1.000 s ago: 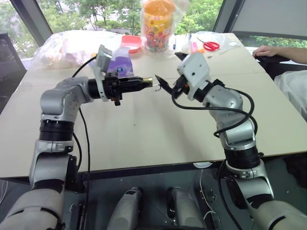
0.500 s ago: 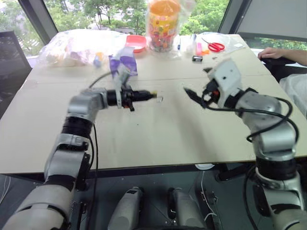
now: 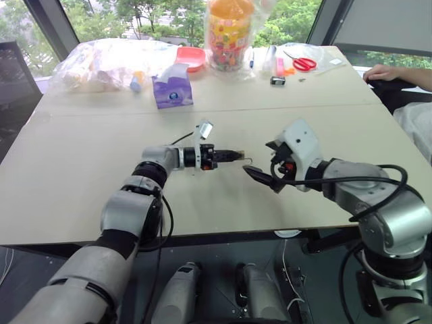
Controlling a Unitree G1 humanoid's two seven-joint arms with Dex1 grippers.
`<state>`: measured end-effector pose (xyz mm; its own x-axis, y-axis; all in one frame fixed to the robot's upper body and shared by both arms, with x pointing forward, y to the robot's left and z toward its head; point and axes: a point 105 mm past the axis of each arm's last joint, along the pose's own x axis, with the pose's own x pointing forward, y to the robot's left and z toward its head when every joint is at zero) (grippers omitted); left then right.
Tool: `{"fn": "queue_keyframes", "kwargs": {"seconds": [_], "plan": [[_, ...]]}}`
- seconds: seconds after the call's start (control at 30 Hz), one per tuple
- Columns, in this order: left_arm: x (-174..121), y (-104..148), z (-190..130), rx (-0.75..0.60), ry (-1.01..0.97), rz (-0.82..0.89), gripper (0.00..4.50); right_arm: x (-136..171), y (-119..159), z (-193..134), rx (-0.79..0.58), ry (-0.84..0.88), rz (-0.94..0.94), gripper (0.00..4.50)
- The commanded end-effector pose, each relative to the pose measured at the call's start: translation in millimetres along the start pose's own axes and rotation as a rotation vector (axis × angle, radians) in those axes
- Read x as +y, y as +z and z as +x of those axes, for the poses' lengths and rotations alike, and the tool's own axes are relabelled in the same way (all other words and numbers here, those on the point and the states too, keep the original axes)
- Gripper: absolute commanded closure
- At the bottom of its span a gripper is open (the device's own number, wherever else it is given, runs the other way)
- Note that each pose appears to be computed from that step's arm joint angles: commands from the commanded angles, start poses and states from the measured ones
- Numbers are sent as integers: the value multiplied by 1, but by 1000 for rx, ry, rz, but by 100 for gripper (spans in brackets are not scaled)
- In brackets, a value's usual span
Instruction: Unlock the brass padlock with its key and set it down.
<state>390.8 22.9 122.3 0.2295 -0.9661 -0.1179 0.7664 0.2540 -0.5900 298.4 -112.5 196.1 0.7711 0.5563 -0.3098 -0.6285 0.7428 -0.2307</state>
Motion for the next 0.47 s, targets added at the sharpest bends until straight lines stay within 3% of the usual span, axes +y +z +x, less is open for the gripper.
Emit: {"fn": "queue_keyframes", "kwargs": {"seconds": [0.03, 0.13, 0.2, 0.3, 0.37, 0.47], "plan": [[-8, 20, 1, -38, -14, 39, 218, -1, 11, -4, -49, -25, -9, 0], [-4, 20, -3, -31, 12, 44, 85, -4, 9, -4, -43, -38, -7, 0], [7, 19, -15, 4, 85, 98, 20, -5, 7, -5, -34, -45, -8, 0], [21, 25, -38, 16, 187, 175, 20, -6, 3, -7, -19, -48, -14, 0], [18, 50, -72, -57, 216, 279, 20, -7, -5, -8, -5, -52, -16, 0], [7, 67, -103, -155, 251, 363, 20, -7, -4, -4, -42, -55, -9, 0]]}}
